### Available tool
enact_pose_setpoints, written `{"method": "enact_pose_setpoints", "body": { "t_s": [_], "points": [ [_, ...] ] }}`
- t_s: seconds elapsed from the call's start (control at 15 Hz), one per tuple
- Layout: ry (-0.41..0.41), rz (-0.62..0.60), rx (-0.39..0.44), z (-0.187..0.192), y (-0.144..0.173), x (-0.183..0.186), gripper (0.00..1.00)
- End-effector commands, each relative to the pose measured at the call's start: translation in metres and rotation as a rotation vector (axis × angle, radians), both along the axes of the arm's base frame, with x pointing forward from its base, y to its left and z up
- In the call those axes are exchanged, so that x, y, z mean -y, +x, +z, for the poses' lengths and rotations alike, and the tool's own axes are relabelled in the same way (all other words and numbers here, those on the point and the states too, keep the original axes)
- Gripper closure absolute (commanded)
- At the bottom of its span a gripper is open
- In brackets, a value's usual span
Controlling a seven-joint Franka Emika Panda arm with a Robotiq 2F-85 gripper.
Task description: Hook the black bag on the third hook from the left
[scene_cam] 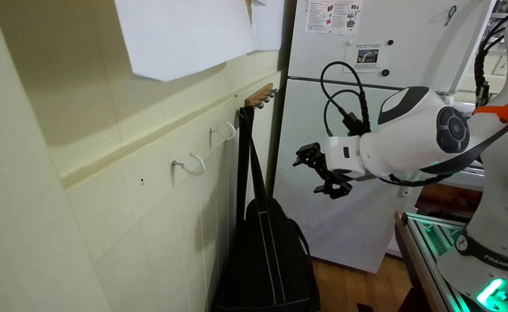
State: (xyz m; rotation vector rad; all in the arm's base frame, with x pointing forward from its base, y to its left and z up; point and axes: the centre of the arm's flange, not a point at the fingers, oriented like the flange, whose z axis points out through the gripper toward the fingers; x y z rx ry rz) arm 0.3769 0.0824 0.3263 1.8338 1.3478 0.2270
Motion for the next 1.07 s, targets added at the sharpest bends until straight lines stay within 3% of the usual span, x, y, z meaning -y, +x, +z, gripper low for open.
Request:
{"method": "enact_pose_setpoints", "body": {
  "t_s": [0.0,0.73,0.8,0.87,1.0],
  "points": [
    [0.045,-0.08,0.133,-0.009,-0.018,0.014,0.0],
    [0.194,-0.117,0.397,-0.021,-0.022,0.032,0.0],
    [0.2,-0.116,0.403,-0.021,-0.022,0.033,0.0],
    [0.178,-0.122,0.375,-0.006,0.001,0.026,0.0],
    [0.188,-0.126,0.386,-0.009,0.001,0.028,0.0]
  ]
}}
